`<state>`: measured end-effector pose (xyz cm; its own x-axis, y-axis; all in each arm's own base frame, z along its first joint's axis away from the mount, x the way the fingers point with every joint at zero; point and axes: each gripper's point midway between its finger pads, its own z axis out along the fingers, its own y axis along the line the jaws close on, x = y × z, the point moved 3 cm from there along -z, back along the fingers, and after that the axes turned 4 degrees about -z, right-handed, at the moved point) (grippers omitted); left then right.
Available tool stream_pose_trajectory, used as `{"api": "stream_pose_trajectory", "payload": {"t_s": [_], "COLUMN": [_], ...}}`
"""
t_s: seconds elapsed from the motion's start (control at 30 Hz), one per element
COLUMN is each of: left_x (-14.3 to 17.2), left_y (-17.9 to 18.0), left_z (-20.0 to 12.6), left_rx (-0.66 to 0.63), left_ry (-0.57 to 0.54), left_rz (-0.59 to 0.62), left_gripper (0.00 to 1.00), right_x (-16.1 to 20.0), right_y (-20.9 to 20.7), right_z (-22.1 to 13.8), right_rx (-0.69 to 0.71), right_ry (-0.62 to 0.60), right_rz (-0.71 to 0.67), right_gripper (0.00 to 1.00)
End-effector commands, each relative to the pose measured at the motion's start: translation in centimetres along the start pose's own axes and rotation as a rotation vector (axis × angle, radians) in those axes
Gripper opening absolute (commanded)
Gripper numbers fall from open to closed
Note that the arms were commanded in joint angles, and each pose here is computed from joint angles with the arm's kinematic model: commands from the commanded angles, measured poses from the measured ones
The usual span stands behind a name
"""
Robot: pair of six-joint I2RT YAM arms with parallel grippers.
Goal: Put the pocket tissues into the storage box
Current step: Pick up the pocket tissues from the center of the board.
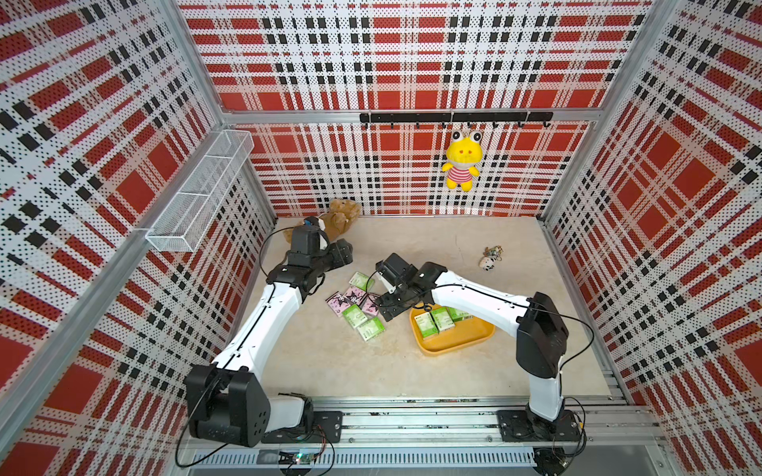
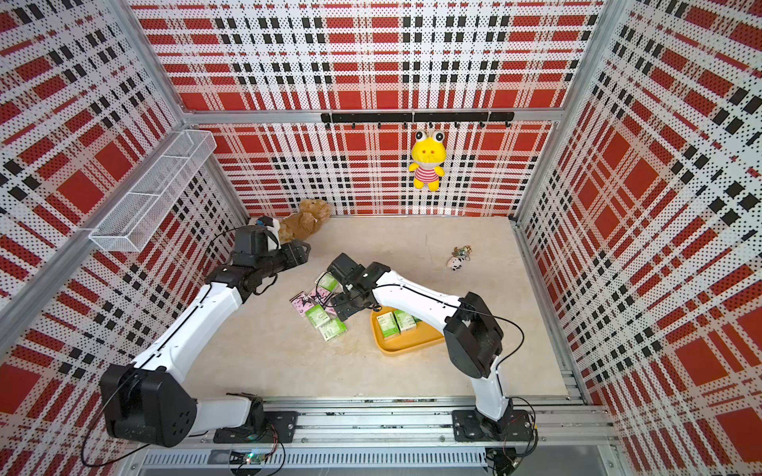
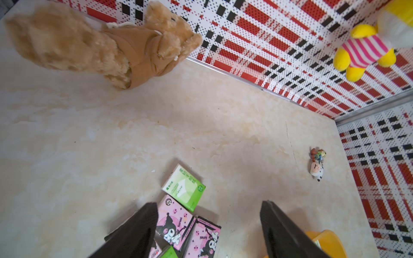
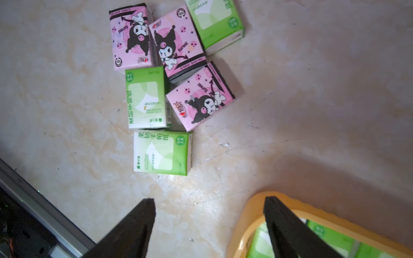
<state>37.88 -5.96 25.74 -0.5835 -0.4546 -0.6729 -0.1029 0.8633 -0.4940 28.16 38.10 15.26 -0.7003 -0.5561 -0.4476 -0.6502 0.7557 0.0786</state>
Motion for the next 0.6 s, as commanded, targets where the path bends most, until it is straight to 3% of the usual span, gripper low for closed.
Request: {"api": "stream_pose_trajectory", "payload": {"t_s": [0.0,0.17,0.57], "left_x": [-1.4,-2.5,-1.6], "left_y": [1.8,4.0,4.3], "left_z": [-1.4,-2.4,-2.1], "left_rx": [0.039,0.046,0.058], "left_ry": [-0.062,-0.092,-0.062], "left_rz": [-0.118,-0.172,-0.176], "left_gripper": [0.8,0.8,0.8], "right_x": [-1.0,-0.1,1.0], "right_y": [2.6,4.1,5.5], "right_z": [0.8,3.2,6.6], "right_rx": [-0.052,-0.065,-0.059], "right_ry": [-0.029,0.018,0.115], "right_rz": [0.004,-0.037,-0.053], "right_gripper": [0.89,0.94,1.0]}}
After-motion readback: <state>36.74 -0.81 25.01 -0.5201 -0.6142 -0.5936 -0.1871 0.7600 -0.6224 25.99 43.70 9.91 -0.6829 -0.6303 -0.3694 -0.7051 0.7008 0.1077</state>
